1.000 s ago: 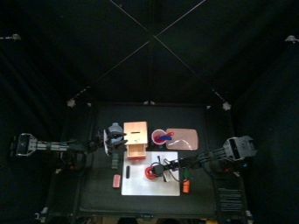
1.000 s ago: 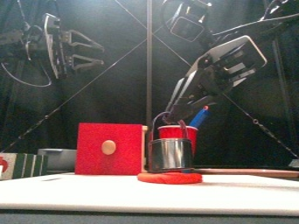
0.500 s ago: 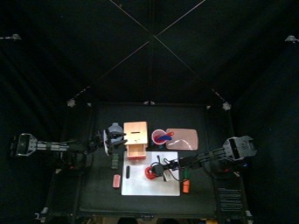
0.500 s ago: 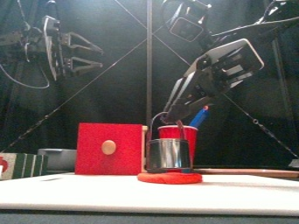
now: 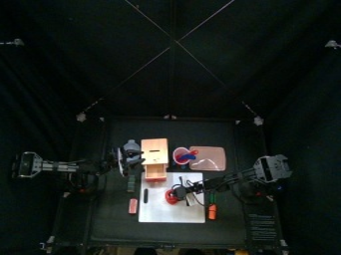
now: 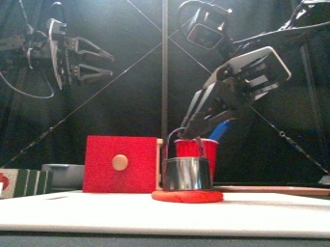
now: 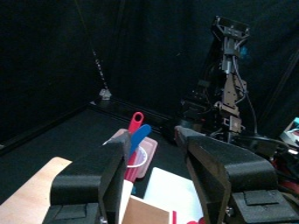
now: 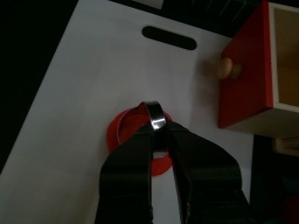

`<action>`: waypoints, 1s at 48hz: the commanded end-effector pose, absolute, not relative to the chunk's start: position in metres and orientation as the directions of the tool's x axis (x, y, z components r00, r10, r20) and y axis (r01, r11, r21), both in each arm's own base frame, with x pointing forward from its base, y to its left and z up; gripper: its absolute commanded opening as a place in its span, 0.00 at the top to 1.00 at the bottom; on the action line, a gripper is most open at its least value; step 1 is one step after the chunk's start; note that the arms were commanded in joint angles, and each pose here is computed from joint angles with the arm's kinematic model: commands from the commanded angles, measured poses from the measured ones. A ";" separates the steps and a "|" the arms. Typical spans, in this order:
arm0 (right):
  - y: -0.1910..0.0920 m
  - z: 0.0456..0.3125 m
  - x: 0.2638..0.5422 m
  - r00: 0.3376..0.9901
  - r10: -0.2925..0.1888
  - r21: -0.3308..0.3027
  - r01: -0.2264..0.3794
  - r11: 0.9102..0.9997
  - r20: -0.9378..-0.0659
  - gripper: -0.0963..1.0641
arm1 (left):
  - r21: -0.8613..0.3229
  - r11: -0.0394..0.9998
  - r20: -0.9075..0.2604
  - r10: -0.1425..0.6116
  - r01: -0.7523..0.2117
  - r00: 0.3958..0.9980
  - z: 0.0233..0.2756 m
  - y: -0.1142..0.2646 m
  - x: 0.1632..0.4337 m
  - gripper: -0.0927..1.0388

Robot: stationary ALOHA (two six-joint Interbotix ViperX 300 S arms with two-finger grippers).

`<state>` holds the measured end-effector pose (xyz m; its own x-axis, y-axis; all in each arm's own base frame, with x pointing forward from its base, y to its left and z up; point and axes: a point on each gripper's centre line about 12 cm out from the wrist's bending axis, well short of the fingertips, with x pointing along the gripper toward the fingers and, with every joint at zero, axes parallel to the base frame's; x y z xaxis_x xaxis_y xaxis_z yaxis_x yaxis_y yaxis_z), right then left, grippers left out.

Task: Get the cutter from the drawer then cut the dough then place the extra dough in the bowl
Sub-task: Place the cutter on the board

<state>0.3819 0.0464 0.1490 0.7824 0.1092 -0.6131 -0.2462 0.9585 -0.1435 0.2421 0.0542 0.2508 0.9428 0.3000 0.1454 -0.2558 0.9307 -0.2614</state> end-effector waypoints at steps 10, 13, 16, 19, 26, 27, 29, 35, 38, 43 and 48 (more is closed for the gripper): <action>0.047 0.154 0.383 0.797 0.113 -0.132 -0.235 0.963 -0.594 0.48 | -0.262 0.931 0.158 0.301 -0.254 0.940 0.255 0.054 0.244 0.19; 0.047 0.156 0.381 0.798 0.113 -0.130 -0.234 0.964 -0.592 0.44 | -0.262 0.931 0.158 0.301 -0.254 0.940 0.255 0.054 0.244 0.19; 0.047 0.159 0.380 0.800 0.112 -0.128 -0.229 0.965 -0.590 0.39 | -0.263 0.931 0.160 0.302 -0.254 0.940 0.255 0.055 0.244 0.19; 0.046 0.163 0.380 0.804 0.109 -0.126 -0.223 0.967 -0.585 0.34 | -0.263 0.931 0.161 0.302 -0.254 0.940 0.256 0.055 0.244 0.19; 0.046 0.175 0.377 0.814 0.108 -0.136 -0.223 0.965 -0.570 0.30 | -0.262 0.932 0.167 0.301 -0.252 0.939 0.258 0.055 0.245 0.19; 0.046 0.180 0.378 0.819 0.107 -0.138 -0.222 0.965 -0.564 0.30 | -0.260 0.932 0.166 0.301 -0.252 0.939 0.258 0.055 0.245 0.19; 0.046 0.186 0.378 0.828 0.108 -0.140 -0.219 0.966 -0.550 0.30 | -0.259 0.932 0.166 0.301 -0.253 0.939 0.258 0.055 0.245 0.19; 0.044 0.207 0.387 0.858 0.105 -0.140 -0.201 0.970 -0.503 0.30 | -0.264 0.923 0.169 0.330 -0.280 0.929 0.259 0.062 0.244 0.19; 0.045 0.212 0.393 0.862 0.105 -0.151 -0.205 0.967 -0.496 0.30 | -0.277 0.908 0.181 0.371 -0.315 0.911 0.265 0.072 0.244 0.19; 0.047 0.212 0.403 0.857 0.104 -0.148 -0.204 0.968 -0.505 0.31 | -0.295 0.873 0.168 0.448 -0.388 0.878 0.276 0.094 0.245 0.19; 0.049 0.208 0.413 0.853 0.104 -0.143 -0.204 0.968 -0.511 0.33 | -0.283 0.842 0.060 0.493 -0.459 0.868 0.277 0.117 0.248 0.22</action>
